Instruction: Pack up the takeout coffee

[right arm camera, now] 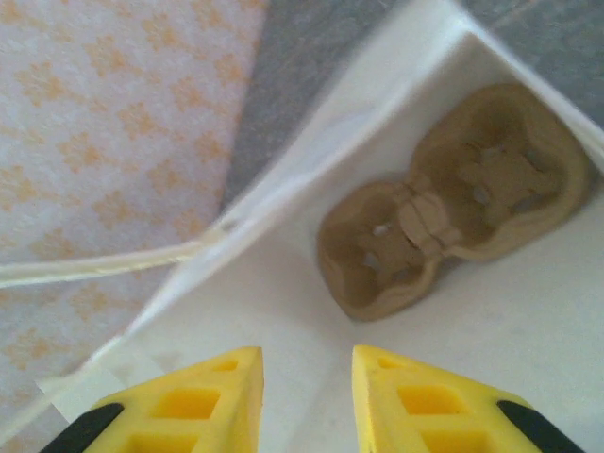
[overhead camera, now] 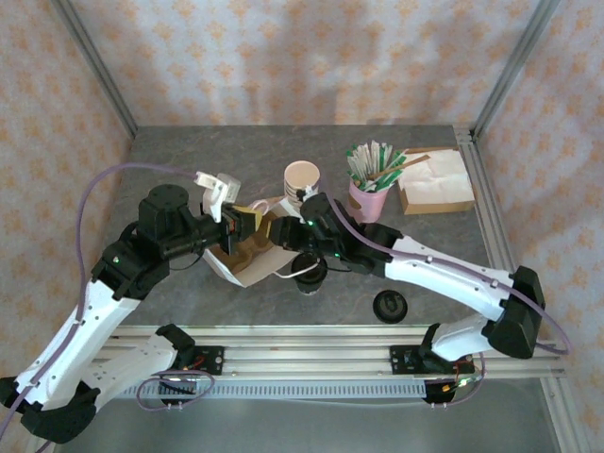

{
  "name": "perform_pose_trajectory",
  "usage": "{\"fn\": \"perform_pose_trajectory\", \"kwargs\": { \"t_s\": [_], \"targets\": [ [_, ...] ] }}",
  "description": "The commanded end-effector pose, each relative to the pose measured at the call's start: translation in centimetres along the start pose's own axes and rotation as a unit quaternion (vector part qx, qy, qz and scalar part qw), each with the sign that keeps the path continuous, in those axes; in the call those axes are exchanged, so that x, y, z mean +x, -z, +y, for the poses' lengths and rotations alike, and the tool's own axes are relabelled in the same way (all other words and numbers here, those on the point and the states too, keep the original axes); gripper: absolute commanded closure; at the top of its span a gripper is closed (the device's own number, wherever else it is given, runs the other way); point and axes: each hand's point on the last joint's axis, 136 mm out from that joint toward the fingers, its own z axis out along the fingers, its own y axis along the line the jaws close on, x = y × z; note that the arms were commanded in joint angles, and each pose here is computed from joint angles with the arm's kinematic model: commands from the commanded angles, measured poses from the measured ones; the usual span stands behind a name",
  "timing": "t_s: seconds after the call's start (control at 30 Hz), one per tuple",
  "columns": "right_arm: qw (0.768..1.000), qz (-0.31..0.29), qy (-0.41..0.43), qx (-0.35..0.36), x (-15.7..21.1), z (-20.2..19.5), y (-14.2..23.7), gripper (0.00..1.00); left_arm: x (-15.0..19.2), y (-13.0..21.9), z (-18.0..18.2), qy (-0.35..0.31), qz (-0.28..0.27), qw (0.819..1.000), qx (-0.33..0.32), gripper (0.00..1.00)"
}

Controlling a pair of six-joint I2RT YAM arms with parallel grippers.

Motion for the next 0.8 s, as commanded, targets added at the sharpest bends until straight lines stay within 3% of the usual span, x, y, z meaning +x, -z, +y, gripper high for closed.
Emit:
{"fn": "perform_pose_trajectory", "kwargs": {
  "t_s": [0.0,0.17,0.43,0.77],
  "targets": [
    [0.998,0.018,0.045,0.049,2.1,-2.6,0.9,0.72,1.1,0.5,-0.2,0.028,0.008,1.000,0.006,1.00],
    [0.994,0.046,0.067,0.072,5.1,-3.4,-0.3,0.73,1.7,1.2,0.4,0.037,0.004,0.999,-0.015,1.00],
    [0.992,0.056,0.094,0.061,8.7,-1.6,-4.3,0.74,1.5,2.6,1.5,0.030,-0.017,0.998,-0.055,1.00],
    [0.995,0.021,0.090,0.039,9.0,-1.2,-6.1,0.76,1.5,3.3,1.8,0.037,-0.036,0.997,-0.064,1.00]
  ]
}}
